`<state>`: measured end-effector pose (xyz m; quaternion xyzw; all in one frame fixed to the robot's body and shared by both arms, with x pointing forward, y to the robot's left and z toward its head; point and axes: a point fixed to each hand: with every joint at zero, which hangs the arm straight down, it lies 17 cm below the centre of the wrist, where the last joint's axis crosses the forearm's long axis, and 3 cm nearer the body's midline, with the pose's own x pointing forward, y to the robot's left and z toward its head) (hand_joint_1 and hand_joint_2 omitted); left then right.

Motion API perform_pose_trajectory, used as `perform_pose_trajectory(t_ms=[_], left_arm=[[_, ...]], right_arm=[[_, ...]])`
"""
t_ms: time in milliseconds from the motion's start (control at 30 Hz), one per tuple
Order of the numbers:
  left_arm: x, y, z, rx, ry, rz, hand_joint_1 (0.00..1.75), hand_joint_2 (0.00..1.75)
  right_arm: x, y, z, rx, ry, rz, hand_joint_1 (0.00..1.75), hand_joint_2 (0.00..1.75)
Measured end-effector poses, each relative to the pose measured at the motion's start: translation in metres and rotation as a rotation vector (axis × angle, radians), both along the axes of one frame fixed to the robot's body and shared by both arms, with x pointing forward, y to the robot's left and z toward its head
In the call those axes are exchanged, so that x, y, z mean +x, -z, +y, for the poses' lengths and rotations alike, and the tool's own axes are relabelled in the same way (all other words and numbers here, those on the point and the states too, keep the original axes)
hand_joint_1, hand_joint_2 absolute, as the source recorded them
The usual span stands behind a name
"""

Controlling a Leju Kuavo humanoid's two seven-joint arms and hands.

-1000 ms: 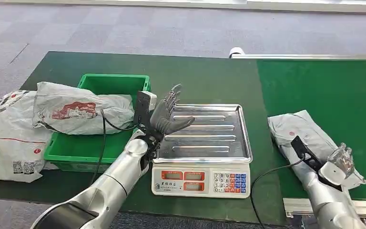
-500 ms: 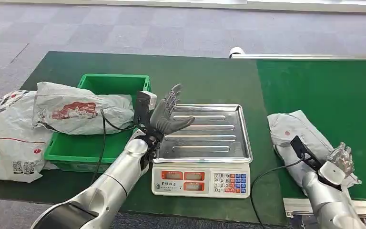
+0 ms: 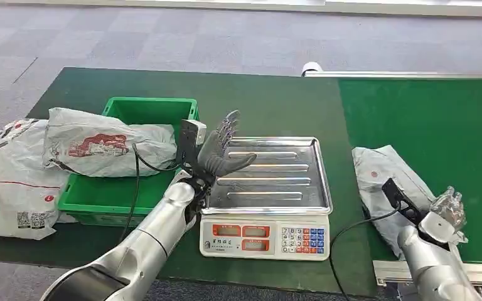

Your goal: Moved the parcel from conveyor to table for the left to box.

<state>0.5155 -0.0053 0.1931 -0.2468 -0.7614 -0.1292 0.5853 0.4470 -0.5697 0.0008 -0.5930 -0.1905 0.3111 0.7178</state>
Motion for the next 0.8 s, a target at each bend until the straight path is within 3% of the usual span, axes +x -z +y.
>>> perform_pose_trajectory(t_ms=[800], left_arm=[[0.0002,-0.0001,0.0004,0.000,-0.001,0.000,0.00,1.75]], right_arm=[[0.0001,0.0001,0.0003,0.000,-0.001,0.000,0.00,1.75]])
